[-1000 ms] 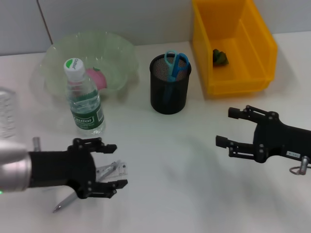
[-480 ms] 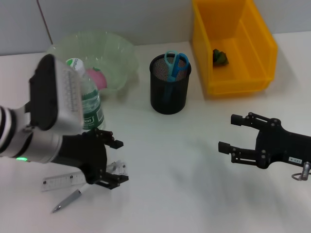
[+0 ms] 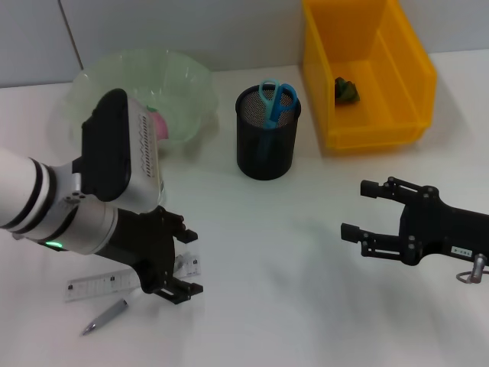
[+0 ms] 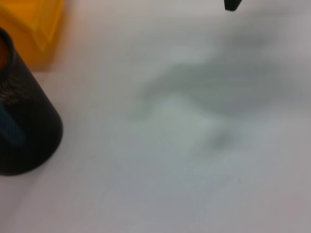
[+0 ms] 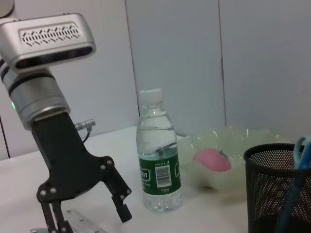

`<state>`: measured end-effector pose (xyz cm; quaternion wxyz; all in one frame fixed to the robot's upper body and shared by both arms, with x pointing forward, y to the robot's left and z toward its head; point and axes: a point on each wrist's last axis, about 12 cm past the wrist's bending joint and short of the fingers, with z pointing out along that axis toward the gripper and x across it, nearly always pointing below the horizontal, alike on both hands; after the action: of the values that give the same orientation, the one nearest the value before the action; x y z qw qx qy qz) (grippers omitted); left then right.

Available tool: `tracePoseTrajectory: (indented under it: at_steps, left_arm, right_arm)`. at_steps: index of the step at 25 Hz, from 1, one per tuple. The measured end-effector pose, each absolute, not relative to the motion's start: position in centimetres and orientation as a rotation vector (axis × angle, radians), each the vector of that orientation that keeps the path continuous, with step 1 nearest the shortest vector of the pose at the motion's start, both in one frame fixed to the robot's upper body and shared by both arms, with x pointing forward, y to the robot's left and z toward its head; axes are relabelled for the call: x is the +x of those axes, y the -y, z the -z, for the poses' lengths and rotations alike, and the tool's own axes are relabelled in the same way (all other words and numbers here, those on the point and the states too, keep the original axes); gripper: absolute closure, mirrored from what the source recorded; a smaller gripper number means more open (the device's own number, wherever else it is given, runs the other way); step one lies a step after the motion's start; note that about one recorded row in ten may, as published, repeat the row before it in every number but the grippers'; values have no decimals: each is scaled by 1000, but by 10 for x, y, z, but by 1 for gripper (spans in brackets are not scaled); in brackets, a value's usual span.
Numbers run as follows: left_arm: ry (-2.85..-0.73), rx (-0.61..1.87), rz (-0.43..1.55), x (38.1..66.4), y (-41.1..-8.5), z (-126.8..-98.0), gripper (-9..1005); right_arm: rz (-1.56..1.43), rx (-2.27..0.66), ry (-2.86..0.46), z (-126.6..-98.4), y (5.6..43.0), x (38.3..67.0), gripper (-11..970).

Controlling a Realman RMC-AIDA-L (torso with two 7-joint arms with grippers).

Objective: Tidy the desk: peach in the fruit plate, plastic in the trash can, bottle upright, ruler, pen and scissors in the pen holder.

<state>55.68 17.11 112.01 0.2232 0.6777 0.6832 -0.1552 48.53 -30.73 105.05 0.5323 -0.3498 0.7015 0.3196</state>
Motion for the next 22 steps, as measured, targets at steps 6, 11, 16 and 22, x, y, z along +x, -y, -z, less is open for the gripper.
tracePoseTrajectory:
  at_steps: [6, 11, 16, 22]
  left_arm:
    - [-1904, 1894, 408, 561, -169, -1115, 196]
    - [-1907, 1905, 387, 563, -168, -1113, 197]
    - [-1908, 1910, 376, 564, -167, -1112, 199]
    - [-1924, 1928, 381, 566, -165, -1109, 201]
  right_arm:
    - [-762, -850, -1674, -1050, 305, 487, 126]
    - [-760, -853, -1674, -1051, 306, 488, 126]
    - [-758, -862, -1680, -1051, 305, 489, 126]
    - [-749, -867, -1696, -1048, 304, 490, 125]
